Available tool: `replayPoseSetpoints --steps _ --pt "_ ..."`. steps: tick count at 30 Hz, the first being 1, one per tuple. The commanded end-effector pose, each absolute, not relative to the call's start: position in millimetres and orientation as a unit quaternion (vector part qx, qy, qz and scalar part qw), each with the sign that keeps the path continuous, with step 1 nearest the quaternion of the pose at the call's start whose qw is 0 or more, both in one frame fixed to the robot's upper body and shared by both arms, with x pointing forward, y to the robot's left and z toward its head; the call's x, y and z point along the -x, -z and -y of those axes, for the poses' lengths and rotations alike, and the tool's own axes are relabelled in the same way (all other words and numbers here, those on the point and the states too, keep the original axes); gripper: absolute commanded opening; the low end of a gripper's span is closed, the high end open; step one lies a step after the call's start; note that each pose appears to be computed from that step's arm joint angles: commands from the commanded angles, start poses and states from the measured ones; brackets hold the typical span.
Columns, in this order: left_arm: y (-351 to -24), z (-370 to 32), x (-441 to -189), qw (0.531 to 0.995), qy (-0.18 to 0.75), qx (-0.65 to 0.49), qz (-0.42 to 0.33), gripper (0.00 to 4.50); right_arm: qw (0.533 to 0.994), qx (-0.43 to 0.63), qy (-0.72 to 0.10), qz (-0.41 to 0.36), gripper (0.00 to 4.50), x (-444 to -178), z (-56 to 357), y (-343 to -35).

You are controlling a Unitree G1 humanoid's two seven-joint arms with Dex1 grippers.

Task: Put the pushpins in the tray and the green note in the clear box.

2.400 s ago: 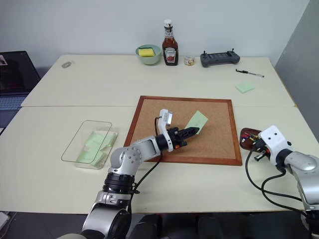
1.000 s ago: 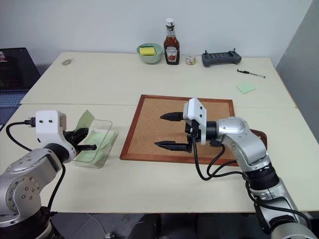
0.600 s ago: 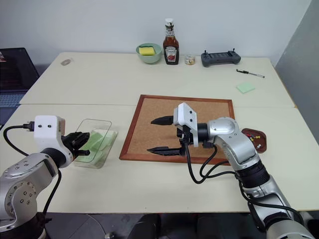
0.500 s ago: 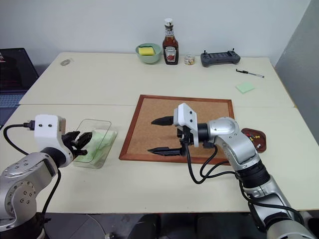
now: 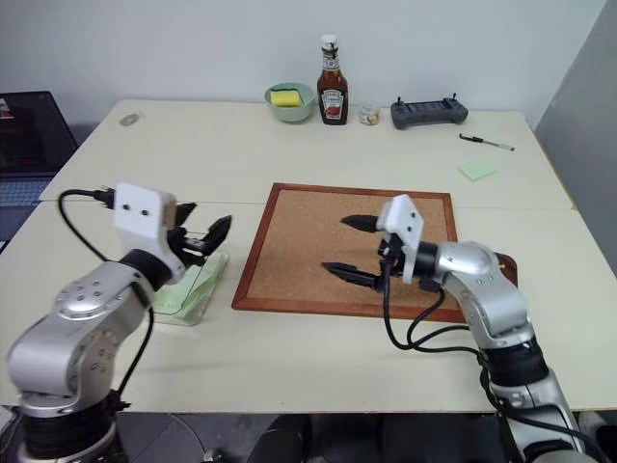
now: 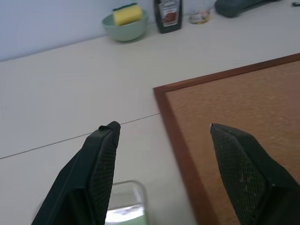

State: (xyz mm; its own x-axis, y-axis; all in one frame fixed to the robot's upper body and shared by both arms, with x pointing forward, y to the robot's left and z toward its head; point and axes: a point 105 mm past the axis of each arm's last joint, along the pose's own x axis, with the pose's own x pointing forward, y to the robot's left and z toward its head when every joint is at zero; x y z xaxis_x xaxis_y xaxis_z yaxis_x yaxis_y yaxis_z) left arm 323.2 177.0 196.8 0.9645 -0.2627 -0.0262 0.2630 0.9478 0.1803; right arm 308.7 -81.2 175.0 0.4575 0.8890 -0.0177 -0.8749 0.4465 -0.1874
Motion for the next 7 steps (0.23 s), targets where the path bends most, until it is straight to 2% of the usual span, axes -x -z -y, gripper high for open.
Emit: replayPoseSetpoints --steps 1,7 --pt "-196 -150 -332 0.978 0.178 -0.1 0.032 3.25 0.897 0.078 -0.432 0.05 4.5 -311 112 -170" --pt "-160 -131 -333 0.969 0.243 -0.052 -0.011 3.25 0.929 0.098 -0.354 0.047 4.5 -315 136 -152"
